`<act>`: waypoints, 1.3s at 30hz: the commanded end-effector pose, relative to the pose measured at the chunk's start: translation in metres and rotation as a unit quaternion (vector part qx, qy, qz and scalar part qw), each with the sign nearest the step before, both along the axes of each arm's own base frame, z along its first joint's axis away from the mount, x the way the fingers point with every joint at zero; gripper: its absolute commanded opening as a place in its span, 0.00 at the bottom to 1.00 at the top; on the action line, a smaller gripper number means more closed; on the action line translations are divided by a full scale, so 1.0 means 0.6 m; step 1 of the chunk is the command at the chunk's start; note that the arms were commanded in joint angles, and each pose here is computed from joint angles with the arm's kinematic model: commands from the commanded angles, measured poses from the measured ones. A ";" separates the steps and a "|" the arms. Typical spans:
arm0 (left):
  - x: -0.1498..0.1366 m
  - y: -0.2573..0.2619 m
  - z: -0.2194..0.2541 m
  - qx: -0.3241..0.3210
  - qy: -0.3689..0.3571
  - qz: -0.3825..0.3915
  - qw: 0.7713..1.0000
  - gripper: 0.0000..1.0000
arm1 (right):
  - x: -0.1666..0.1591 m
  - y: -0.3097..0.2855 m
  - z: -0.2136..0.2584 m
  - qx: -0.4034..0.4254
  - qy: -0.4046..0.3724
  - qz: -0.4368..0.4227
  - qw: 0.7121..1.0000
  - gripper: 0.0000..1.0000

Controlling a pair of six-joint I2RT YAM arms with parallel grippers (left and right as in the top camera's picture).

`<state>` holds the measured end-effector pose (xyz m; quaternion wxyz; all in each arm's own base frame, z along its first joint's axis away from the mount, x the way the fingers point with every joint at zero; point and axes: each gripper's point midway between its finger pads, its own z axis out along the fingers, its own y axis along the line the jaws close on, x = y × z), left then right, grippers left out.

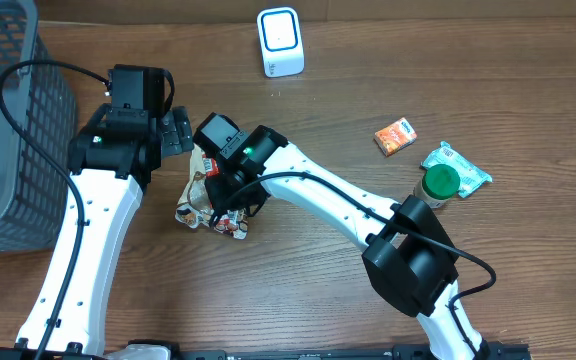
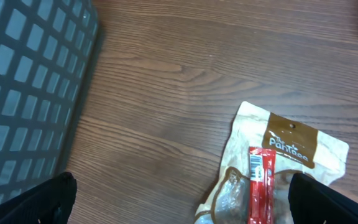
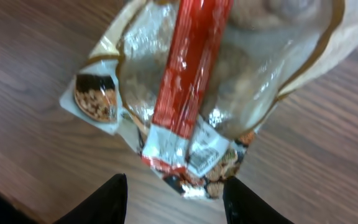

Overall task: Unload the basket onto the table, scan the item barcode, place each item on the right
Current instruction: 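Move the right gripper to the red snack stick on the bag and grasp it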

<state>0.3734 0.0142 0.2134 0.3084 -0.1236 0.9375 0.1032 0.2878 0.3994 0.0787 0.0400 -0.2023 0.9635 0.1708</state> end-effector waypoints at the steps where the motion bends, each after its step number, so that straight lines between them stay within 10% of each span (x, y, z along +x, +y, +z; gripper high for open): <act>1: 0.005 -0.002 0.014 -0.001 -0.012 0.000 1.000 1.00 | -0.006 0.011 -0.029 -0.014 -0.007 0.008 1.000 0.50; 31: 0.005 -0.002 0.014 -0.001 -0.012 0.000 1.000 1.00 | -0.004 0.024 -0.103 -0.030 0.003 0.012 0.999 0.34; 39: 0.005 -0.002 0.014 -0.001 -0.012 0.000 1.000 1.00 | -0.004 0.024 -0.102 -0.029 0.003 0.012 0.999 0.08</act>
